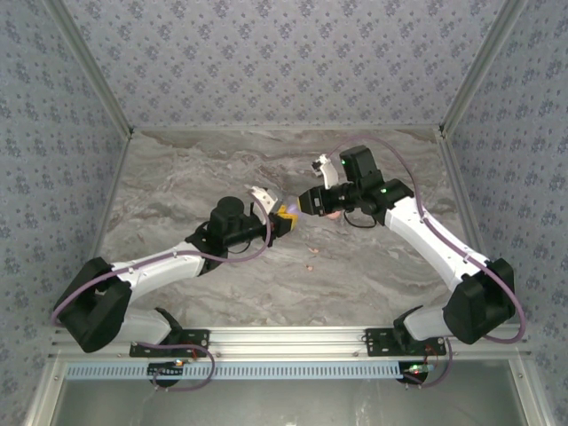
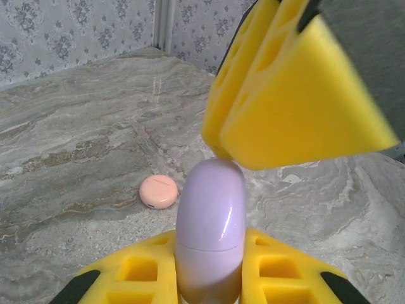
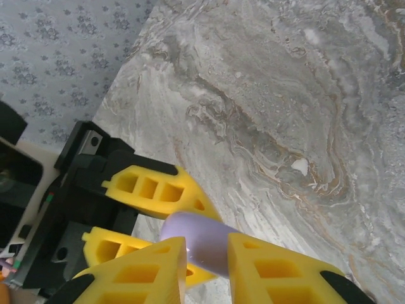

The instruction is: Insert the wireless bluetooth earbuds into the charging case

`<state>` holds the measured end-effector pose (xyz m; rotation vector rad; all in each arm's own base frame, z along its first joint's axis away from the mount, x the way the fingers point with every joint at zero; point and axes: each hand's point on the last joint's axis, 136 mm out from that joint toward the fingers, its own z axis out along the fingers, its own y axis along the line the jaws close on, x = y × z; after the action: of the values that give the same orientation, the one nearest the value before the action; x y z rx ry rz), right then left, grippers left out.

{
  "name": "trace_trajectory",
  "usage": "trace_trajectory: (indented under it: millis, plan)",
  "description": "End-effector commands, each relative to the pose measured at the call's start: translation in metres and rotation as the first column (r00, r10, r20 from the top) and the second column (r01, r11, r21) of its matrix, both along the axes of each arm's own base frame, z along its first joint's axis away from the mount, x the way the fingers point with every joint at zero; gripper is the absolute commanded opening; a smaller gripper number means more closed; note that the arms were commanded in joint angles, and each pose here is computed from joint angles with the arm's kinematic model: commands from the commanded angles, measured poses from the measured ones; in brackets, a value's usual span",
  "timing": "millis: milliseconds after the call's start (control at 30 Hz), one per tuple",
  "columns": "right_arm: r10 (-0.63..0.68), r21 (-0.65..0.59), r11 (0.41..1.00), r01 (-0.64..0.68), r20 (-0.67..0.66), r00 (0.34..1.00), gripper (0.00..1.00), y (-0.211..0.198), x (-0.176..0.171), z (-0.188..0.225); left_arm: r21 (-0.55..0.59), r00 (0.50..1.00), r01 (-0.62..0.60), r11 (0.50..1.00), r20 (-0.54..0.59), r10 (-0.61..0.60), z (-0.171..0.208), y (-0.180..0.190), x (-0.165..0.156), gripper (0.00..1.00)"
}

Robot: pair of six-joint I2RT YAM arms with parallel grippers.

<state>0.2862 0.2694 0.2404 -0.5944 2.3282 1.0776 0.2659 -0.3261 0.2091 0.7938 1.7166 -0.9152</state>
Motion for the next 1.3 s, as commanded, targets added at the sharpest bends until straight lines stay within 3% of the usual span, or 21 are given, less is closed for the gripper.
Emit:
trace_trajectory:
  millis: [0,100,233,400,567,800,1267]
  plan:
    - [0.073,0.004,0.997,-0.073,-0.023,0.997,0.26,0.007,-0.016,0.005,-0.066,0.998,-0.028,0.997,0.057,0.032,0.029,-0.001,0.008,0.19]
    - [0.065,-0.009,0.998,-0.065,-0.018,0.998,0.26,0.006,-0.016,0.005,-0.063,0.998,-0.037,0.997,0.051,0.041,0.028,0.000,0.009,0.19]
    - [-0.007,-0.058,0.998,0.008,0.021,1.000,0.26,-0.005,-0.007,0.006,-0.043,0.989,-0.149,0.988,-0.020,0.148,0.018,0.011,0.027,0.19]
    - [-0.176,-0.177,0.966,0.190,0.090,0.980,0.26,-0.037,0.014,-0.004,0.003,0.934,-0.292,0.956,-0.214,0.286,-0.008,0.030,0.059,0.19]
    - [-0.262,-0.211,0.937,0.278,0.102,0.960,0.26,-0.060,0.019,-0.018,0.100,0.867,-0.349,0.932,-0.342,0.361,-0.037,0.040,0.081,0.20]
    - [-0.319,-0.232,0.915,0.330,0.083,0.944,0.27,-0.078,0.017,-0.034,0.235,0.776,-0.316,0.919,-0.494,0.393,-0.074,0.038,0.111,0.22]
    - [-0.345,-0.238,0.908,0.345,0.044,0.938,0.27,-0.086,0.007,-0.050,0.313,0.675,-0.240,0.919,-0.627,0.390,-0.122,0.012,0.191,0.21]
